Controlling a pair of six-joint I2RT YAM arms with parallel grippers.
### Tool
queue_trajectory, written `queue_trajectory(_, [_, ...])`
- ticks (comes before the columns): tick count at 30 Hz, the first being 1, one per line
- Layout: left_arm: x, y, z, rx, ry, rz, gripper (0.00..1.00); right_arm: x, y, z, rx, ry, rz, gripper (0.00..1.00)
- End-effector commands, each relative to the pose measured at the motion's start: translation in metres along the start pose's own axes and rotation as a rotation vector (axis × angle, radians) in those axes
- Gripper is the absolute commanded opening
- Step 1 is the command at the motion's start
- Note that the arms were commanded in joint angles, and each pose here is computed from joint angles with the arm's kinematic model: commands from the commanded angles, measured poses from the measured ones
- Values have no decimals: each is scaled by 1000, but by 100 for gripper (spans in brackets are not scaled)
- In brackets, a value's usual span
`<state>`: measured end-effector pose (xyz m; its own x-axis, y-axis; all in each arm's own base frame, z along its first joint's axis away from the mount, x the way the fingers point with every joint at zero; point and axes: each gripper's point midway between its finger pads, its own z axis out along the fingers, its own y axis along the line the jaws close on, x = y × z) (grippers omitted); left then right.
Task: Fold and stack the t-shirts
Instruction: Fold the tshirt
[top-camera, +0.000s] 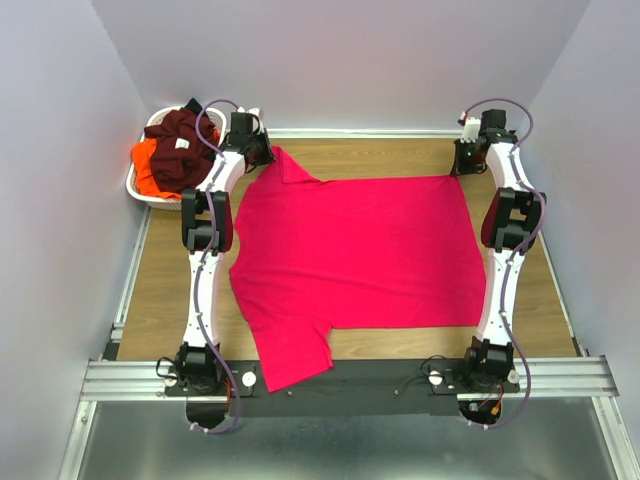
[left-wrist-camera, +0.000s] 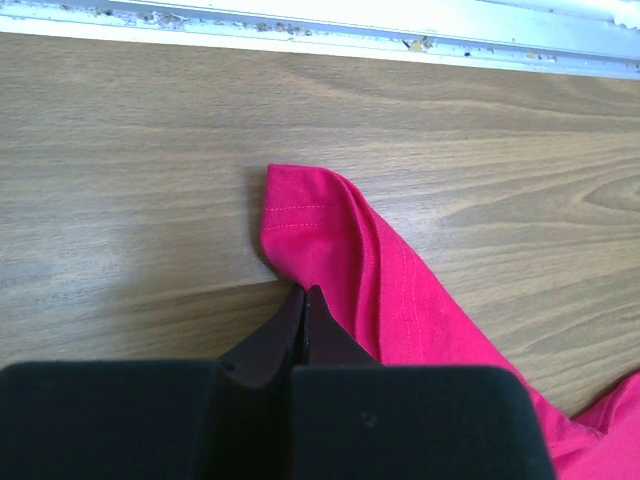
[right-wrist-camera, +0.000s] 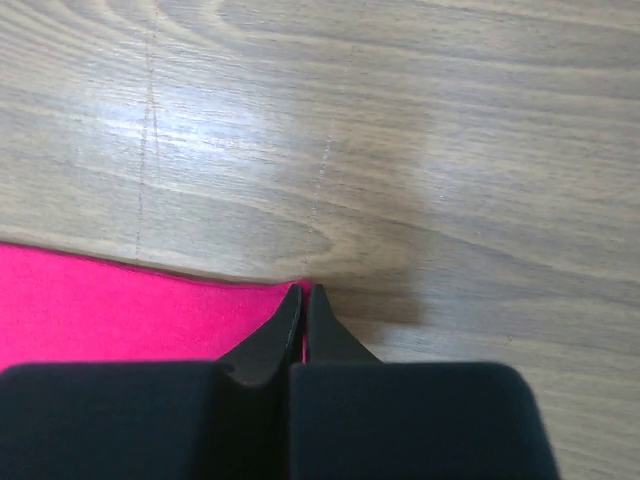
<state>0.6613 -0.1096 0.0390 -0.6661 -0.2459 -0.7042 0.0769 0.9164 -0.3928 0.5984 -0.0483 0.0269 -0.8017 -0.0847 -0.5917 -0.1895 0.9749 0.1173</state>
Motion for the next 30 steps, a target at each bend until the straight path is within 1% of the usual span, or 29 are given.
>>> queue_trajectory(1, [-20, -12, -13, 61, -30, 73, 0, 2, 6, -4, -18, 12, 3, 1])
queue_trajectory(2, [-33, -20, -22, 82, -55, 92, 0, -2, 5, -8, -14, 3, -4, 1])
queue_trajectory(5, [-50, -27, -38, 105, -92, 122, 0, -14, 8, -22, -12, -28, -14, 1])
queue_trajectory(8, [-75, -39, -63, 132, -152, 168, 0, -25, 11, -35, -15, -55, -25, 1])
queue_trajectory(19, [-83, -40, -104, 133, -159, 241, 0, -45, 17, -70, -5, -107, -57, 1])
queue_trajectory(24, [-91, -40, -132, 122, -172, 282, 0, -42, 18, -84, 11, -101, -78, 0])
queue_trajectory(26, [-83, -34, -138, 109, -154, 297, 0, -45, 21, -95, 14, -112, -91, 1])
queue_trajectory(30, [-67, -33, -165, 93, -139, 329, 0, -33, 25, -104, 4, -91, -105, 1])
